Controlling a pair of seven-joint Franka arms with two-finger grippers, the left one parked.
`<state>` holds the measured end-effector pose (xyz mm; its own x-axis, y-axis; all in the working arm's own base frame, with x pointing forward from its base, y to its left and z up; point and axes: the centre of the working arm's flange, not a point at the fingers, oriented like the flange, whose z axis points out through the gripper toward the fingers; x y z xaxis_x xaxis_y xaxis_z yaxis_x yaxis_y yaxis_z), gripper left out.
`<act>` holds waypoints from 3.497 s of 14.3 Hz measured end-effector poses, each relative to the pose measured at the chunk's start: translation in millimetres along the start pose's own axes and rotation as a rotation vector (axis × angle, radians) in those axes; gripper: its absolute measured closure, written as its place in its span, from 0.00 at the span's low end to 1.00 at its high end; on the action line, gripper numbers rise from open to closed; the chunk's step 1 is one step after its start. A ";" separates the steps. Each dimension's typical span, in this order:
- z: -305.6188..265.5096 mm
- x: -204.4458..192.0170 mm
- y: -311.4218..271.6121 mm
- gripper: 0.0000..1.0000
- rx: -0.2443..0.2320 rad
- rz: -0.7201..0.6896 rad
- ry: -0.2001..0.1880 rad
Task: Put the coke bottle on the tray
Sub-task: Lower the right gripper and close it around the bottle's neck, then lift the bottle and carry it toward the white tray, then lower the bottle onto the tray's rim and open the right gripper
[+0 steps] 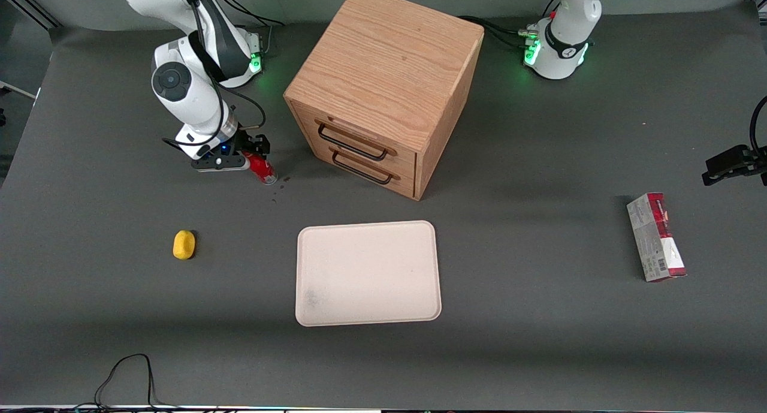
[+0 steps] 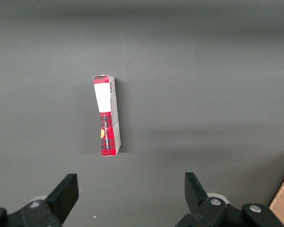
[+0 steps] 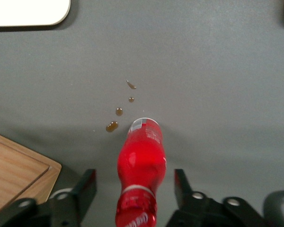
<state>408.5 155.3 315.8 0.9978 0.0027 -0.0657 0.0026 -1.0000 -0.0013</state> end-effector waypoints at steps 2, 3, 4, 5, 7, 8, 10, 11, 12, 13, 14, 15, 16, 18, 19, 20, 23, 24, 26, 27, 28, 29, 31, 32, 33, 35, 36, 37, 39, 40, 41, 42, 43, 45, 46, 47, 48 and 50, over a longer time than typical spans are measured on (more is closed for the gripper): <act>-5.2 -1.8 0.5 0.57 0.000 0.000 -0.001; -6.2 -2.2 0.6 0.69 0.000 0.000 -0.001; -6.1 -2.3 0.7 0.69 0.000 0.000 -0.002; -6.0 -2.3 0.7 0.69 0.000 0.000 -0.002; -6.0 -2.3 0.7 0.69 0.000 0.000 -0.002; -6.1 -2.3 0.7 0.69 0.000 0.000 -0.002; -8.7 -0.5 0.4 0.69 0.001 0.000 0.000; -14.9 2.8 -0.6 0.69 -0.003 0.000 -0.008; -25.4 8.7 -2.4 0.69 -0.009 0.000 -0.025; -41.9 19.3 -4.2 0.69 -0.014 0.004 -0.044; -62.0 33.3 -5.3 0.69 -0.019 0.011 -0.060; -84.5 50.0 -5.9 0.69 -0.023 0.020 -0.079; -106.9 68.2 -6.4 0.69 -0.027 0.030 -0.095; -145.5 106.1 -5.0 0.69 -0.028 0.053 -0.109; -160.8 123.4 -3.0 0.69 -0.029 0.065 -0.117; -174.6 138.8 -0.9 0.69 -0.032 0.075 -0.131; -211.9 178.6 5.1 0.69 -0.042 0.099 -0.175; -222.9 190.4 7.5 0.69 -0.043 0.107 -0.178; -238.7 213.5 15.5 0.69 -0.035 0.125 -0.159; -241.3 224.7 19.4 0.69 -0.030 0.134 -0.143; -238.6 235.3 21.1 0.69 -0.027 0.140 -0.131; -230.0 246.1 19.5 0.69 -0.025 0.140 -0.125; -200.5 272.2 4.4 0.69 -0.007 0.165 -0.086; -183.5 284.1 -9.2 0.69 0.013 0.191 -0.061; -165.0 294.0 -25.7 0.69 0.038 0.214 -0.041; -127.6 308.5 -56.4 0.69 0.071 0.247 -0.014; -112.3 312.3 -69.5 0.69 0.073 0.252 -0.005; -100.7 315.2 -79.4 0.69 0.073 0.258 0.005; -85.6 320.5 -91.0 0.69 0.080 0.291 0.031; -79.8 322.8 -94.7 0.69 0.082 0.304 0.044; -74.5 324.4 -97.7 0.69 0.082 0.314 0.052; -70.4 325.8 -99.8 0.69 0.085 0.325 0.057; -66.8 327.2 -100.8 0.69 0.087 0.337 0.060; -59.1 329.3 -104.2 0.69 0.093 0.351 0.067; -54.0 329.1 -109.0 0.69 0.095 0.357 0.068; -48.4 328.2 -114.6 0.69 0.094 0.363 0.065; -44.4 327.6 -119.1 0.69 0.095 0.366 0.066; -39.4 326.6 -124.1 0.69 0.094 0.369 0.063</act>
<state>736.7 280.2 333.8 0.9327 -0.3602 -0.0172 -0.3604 -0.9293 -0.0805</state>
